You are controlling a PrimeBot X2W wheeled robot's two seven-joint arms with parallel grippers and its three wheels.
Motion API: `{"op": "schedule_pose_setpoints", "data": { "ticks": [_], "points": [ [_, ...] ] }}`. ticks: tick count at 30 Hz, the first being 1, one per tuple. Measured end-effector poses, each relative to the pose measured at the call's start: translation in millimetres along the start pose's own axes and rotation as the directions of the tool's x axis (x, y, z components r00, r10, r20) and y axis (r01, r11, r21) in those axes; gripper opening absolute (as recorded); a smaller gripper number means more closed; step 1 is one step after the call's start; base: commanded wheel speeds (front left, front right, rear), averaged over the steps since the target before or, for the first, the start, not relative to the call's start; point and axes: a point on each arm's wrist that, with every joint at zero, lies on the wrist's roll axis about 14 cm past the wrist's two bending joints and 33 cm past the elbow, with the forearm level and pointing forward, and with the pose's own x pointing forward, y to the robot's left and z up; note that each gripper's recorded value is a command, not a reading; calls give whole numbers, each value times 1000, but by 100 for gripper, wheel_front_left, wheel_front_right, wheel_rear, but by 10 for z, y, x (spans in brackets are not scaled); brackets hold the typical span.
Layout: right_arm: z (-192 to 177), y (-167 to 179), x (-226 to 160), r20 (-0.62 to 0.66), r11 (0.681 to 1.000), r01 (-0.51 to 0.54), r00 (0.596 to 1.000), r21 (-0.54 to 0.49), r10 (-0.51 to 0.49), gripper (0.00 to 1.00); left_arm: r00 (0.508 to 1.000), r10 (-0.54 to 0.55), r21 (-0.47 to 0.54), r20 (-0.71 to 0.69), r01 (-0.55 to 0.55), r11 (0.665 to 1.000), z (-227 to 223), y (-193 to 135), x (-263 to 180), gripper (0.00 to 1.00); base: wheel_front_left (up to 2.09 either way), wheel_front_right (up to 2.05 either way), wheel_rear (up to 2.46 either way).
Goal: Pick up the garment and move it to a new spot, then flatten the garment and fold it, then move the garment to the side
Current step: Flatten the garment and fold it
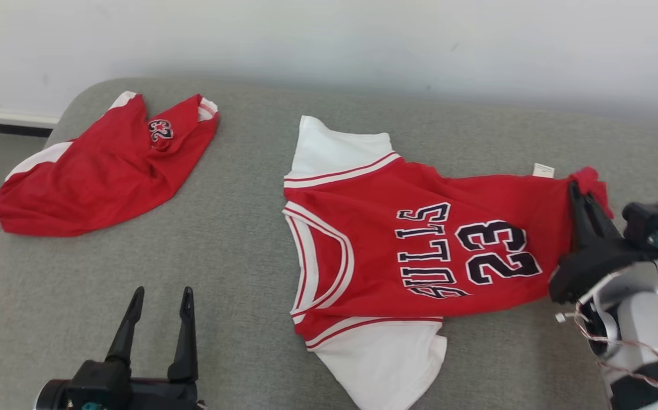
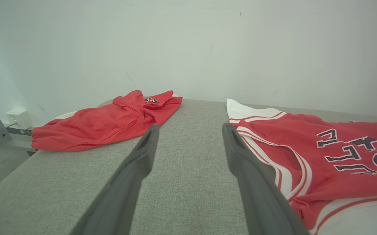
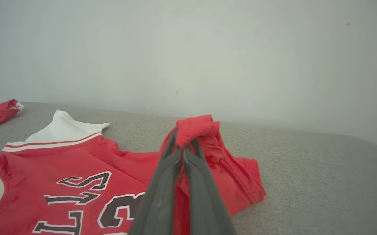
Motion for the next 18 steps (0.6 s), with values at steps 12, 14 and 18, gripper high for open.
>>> {"op": "schedule_pose_setpoints", "data": {
  "ticks": [12,14,18],
  "points": [
    [-315,639,549,-97,989,-145,985,-5,144,100,998,55,-14,-32,-56,998,-76,151,-115,100,0,0,0],
    [-306,633,546,-79,990,-144,986,-2,144,100,997,65,-12,-29,-65,998,-66,186,-116,100,0,0,0],
    [-268,445,475,-55,994,-106,993,4,106,100,998,55,-8,-15,-55,998,-28,167,-86,100,0,0,0]
  ]
}}
